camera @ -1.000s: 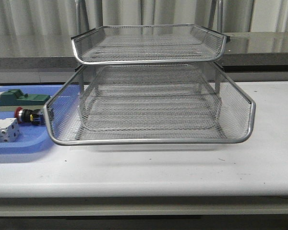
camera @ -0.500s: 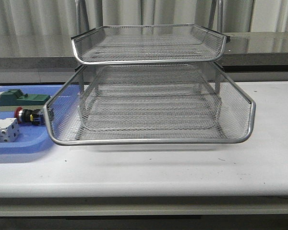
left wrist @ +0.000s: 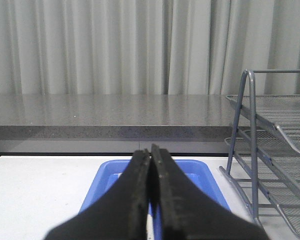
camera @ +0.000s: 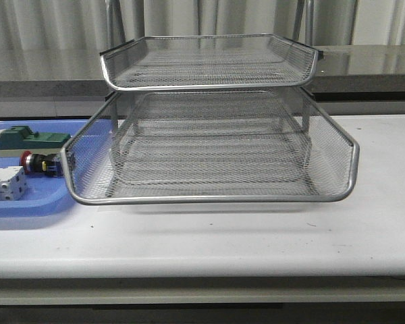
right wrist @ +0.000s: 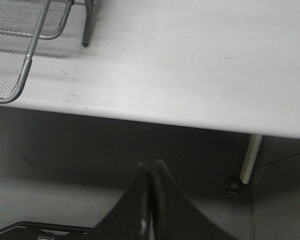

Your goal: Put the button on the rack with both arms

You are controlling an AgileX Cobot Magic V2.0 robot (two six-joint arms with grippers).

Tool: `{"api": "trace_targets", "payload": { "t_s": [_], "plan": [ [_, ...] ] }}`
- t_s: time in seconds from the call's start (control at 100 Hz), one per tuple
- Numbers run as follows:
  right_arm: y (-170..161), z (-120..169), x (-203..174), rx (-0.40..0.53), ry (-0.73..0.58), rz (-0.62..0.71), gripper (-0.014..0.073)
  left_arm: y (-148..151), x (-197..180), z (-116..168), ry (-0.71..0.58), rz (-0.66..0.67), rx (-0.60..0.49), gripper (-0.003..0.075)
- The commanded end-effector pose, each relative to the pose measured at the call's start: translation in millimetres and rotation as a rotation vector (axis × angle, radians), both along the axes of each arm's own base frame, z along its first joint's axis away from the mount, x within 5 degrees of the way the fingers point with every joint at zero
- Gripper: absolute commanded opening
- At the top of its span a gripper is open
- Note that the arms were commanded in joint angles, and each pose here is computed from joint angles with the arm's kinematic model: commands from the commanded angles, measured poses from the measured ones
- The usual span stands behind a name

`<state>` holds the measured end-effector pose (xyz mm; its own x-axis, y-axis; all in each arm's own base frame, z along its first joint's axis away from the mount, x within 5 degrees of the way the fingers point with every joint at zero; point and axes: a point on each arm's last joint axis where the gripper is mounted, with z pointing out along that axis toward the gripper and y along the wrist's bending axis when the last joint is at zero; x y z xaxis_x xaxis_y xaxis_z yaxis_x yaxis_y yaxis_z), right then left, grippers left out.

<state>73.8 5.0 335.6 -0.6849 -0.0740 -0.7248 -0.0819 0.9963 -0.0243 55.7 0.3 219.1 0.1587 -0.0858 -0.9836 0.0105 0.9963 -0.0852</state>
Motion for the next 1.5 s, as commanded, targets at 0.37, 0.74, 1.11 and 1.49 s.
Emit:
{"api": "trace_targets", "payload": {
  "t_s": [0.37, 0.74, 1.11, 1.49],
  "plan": [
    [-1.0, 12.9, 2.7, -0.005, -0.084, -0.005, -0.0068, -2.8, 6.7, 82.6, 0.087, -0.047, -0.116, -0.0020],
    [-1.1, 12.7, 2.6, -0.005, -0.082, -0.005, -0.0068, -6.7, 81.6, 150.5, 0.459, -0.067, -0.048, -0.0020],
    [-1.1, 12.7, 2.6, -0.005, -0.082, -0.005, -0.0068, -8.7, 183.3, 148.5, 0.836, -0.100, 0.050, -0.0020],
    [-1.1, 12.6, 2.5, -0.005, -0.081, -0.005, -0.0068, -9.1, 232.4, 119.6, 0.966, -0.141, 0.148, 0.0009]
  ]
}}
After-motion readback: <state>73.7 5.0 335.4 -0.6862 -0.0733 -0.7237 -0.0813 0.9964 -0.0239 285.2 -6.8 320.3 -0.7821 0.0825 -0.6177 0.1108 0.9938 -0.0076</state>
